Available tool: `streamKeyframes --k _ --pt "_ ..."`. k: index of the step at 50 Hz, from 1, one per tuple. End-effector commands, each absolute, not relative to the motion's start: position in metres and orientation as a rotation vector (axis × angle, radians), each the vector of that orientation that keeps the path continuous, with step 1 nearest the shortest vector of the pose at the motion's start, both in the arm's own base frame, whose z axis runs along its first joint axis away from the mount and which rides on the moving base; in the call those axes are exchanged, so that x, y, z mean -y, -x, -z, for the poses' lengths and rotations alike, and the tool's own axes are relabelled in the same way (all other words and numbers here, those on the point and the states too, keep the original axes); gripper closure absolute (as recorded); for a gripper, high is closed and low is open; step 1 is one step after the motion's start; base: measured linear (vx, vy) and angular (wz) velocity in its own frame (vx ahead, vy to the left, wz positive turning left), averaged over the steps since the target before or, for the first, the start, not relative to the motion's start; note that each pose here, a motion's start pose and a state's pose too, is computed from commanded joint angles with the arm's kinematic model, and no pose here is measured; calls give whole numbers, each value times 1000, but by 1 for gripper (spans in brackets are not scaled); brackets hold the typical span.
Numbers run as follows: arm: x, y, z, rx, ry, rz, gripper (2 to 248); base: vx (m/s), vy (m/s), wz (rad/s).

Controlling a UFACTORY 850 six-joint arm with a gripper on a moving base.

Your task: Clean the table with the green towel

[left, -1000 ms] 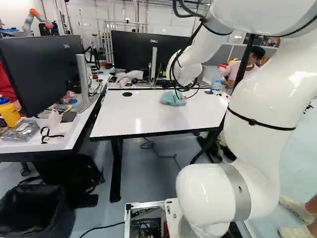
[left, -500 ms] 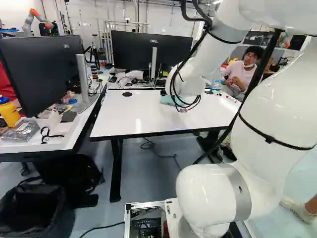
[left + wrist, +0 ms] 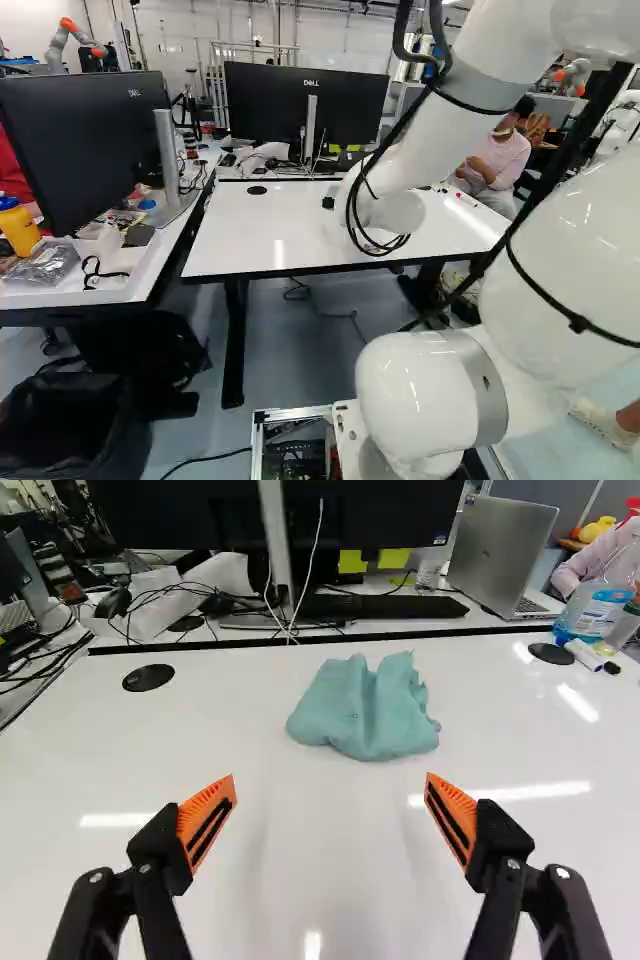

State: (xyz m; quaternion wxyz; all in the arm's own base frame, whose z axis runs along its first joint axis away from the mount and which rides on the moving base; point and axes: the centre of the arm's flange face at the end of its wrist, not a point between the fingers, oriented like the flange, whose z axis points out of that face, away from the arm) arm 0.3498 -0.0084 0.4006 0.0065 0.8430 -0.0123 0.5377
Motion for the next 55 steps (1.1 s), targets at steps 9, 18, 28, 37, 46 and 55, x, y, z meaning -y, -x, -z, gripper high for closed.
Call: streamKeyframes --k 9,18,28,37,46,55 --pt "6 -330 -392 28 -2617 -1719 3 0 0 0" --pt "4 -312 -384 20 -2599 -1751 3 0 0 0" --pt "2 -296 -377 12 -2584 -1779 3 0 0 0" --pt "1 -285 -372 7 -2572 -1799 3 0 0 0" --pt "1 -277 -369 3 -2564 -1813 3 0 0 0" --pt "0 -272 -366 1 -2559 -1821 3 0 0 0"
